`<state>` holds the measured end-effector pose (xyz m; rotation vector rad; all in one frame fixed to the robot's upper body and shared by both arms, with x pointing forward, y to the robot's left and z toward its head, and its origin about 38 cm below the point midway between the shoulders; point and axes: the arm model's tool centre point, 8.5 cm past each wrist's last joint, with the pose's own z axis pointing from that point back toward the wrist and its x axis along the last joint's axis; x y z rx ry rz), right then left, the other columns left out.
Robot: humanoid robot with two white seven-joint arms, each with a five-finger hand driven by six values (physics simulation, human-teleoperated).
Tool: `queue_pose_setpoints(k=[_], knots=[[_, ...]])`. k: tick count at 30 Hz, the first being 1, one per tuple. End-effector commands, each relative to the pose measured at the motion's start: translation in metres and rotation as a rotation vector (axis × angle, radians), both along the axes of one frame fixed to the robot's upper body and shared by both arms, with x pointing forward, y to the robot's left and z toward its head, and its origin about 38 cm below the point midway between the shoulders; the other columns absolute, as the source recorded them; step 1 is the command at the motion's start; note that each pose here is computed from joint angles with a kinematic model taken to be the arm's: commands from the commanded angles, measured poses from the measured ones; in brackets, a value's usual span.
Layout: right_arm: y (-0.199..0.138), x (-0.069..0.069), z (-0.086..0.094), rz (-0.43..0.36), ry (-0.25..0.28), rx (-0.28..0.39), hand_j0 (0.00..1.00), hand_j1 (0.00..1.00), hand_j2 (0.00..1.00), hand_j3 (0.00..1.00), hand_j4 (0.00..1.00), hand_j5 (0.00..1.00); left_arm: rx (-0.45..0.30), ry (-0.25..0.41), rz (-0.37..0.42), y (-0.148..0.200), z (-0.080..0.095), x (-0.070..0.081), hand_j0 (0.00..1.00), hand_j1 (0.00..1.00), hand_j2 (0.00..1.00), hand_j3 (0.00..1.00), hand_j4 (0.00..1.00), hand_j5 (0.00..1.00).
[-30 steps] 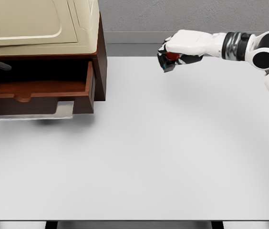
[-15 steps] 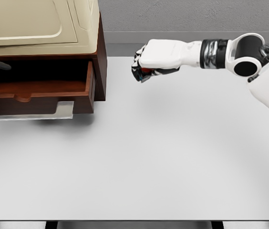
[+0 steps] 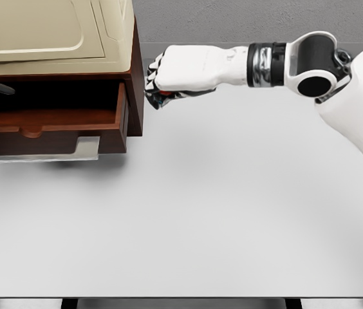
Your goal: Open the cabinet drawer with left arm, and place a switch into the drawer with right arm
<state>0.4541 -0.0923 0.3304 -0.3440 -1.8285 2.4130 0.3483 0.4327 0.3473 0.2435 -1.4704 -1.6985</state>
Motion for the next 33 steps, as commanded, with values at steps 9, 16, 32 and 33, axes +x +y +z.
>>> queue_pose_setpoints(k=[9,16,32,33], knots=[[0.042,-0.012,0.015,0.093,-0.025,0.016,0.41,0.41,0.41,0.41,0.41,0.41,-0.005,0.001,0.006,0.001,0.001,0.000,1.00,1.00,1.00,1.00,1.00,1.00],[0.060,-0.017,0.033,0.130,-0.060,0.028,0.41,0.41,0.41,0.41,0.41,0.41,-0.005,0.002,0.017,0.005,0.000,0.001,1.00,1.00,1.00,1.00,1.00,1.00],[0.120,-0.010,0.026,0.171,-0.005,0.005,0.41,0.41,0.41,0.41,0.41,0.41,-0.004,0.004,0.025,0.007,-0.002,0.002,1.00,1.00,1.00,1.00,1.00,1.00],[0.120,-0.010,0.026,0.170,-0.004,0.005,0.41,0.41,0.41,0.41,0.41,0.41,-0.004,0.004,0.025,0.007,-0.002,0.002,1.00,1.00,1.00,1.00,1.00,1.00]])
